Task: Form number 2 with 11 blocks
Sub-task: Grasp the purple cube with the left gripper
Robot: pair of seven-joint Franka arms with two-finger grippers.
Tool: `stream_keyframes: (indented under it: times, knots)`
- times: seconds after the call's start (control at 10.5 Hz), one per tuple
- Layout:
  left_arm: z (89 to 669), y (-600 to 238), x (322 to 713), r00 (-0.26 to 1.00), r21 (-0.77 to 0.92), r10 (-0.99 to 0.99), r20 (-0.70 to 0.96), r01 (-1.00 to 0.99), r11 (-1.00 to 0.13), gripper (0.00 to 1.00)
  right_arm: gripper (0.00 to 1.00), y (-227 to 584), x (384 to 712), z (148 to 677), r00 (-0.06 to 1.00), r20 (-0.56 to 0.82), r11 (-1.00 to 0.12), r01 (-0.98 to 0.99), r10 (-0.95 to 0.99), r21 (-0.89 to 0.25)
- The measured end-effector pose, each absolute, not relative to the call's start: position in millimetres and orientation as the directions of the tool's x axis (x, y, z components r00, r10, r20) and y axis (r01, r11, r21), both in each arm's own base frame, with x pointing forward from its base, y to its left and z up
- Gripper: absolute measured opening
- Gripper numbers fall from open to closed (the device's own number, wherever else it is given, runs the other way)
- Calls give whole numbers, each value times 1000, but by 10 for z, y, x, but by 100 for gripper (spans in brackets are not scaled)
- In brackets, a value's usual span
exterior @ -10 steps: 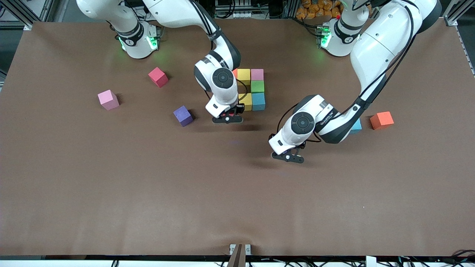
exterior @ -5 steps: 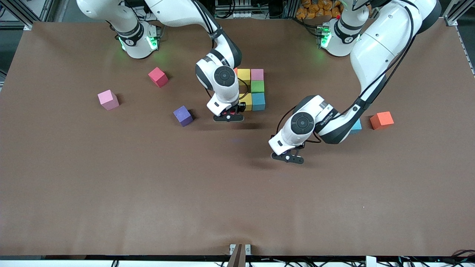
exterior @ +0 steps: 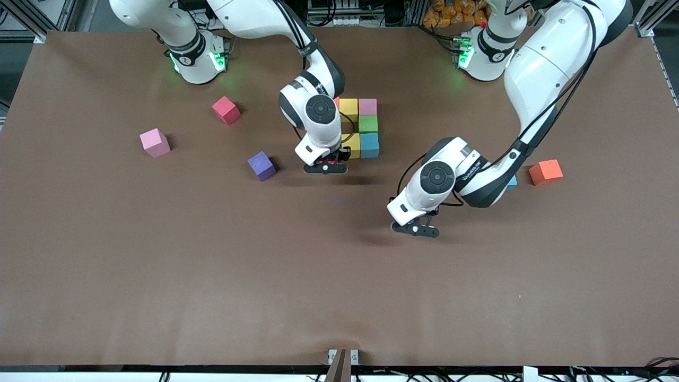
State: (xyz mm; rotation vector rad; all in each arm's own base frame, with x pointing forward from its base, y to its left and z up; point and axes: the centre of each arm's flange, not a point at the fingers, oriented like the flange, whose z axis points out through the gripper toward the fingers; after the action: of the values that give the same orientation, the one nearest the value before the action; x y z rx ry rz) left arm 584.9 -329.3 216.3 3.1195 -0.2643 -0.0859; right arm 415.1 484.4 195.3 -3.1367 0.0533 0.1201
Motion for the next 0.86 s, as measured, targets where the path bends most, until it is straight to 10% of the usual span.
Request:
stream_keyframes:
  times: [0.38,0.86]
  knots:
    - [2503,-3221,5918,990,-15,-142,-23,-143,-990,55,99,4843,4153,1954,996,-76,-999,-40,-39,-1]
    - [2823,-3375,5864,999,58,-40,-32,-38,-998,55,100,4856,4220,2088,997,-59,-999,-47,-45,-19]
